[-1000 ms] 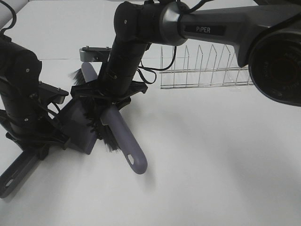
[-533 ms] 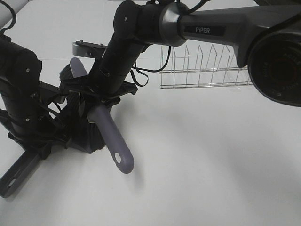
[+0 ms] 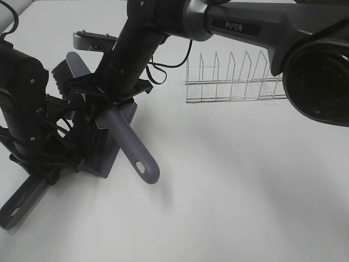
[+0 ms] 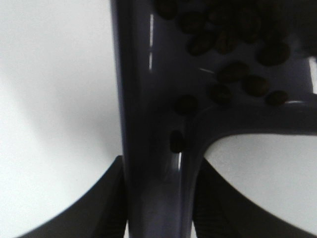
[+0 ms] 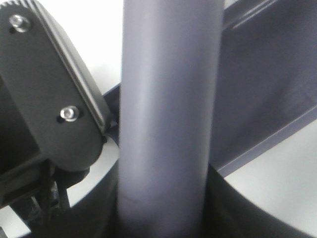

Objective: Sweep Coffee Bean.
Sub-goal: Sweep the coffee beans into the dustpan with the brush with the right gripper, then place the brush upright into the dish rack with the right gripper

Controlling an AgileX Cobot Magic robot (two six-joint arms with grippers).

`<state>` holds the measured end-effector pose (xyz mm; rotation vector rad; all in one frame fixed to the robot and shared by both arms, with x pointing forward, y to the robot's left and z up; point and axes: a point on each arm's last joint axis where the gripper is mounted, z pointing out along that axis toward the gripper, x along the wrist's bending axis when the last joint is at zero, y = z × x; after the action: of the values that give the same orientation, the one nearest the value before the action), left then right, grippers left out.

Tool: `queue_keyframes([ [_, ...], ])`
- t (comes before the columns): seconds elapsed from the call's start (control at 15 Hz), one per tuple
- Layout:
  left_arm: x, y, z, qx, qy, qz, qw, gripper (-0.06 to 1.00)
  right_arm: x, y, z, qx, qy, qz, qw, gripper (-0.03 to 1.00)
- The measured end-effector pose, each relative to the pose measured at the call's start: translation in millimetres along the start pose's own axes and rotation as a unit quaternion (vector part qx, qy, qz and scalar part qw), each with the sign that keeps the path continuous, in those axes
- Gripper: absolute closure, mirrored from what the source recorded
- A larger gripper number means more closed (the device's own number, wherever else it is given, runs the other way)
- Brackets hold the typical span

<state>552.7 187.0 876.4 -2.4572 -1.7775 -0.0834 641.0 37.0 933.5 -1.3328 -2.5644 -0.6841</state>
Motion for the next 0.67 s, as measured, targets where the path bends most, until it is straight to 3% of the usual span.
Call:
queue_keyframes([
  [0.2,-0.1,0.0,0.0,0.0,0.0,-0.001,1.0,0.61,1.1,6.3,-17.9,0.012,-0.034,-0.03,0.999,0.61],
  [0.33,-0.8,-0.1,0.0,0.001,-0.004,-0.005,1.0,0.61,-2.6,10.7,-34.2,0.02,-0.087,-0.038,0.995,0.61],
  [0.47,-2.2,-0.5,0.0,0.003,-0.012,-0.014,1.0,0.61,-5.1,20.0,-51.1,-0.005,-0.136,-0.042,0.99,0.61],
  [0.67,-3.3,-2.8,0.0,0.016,-0.018,-0.021,0.999,0.61,1.3,24.8,-78.4,-0.031,-0.156,-0.047,0.986,0.61],
])
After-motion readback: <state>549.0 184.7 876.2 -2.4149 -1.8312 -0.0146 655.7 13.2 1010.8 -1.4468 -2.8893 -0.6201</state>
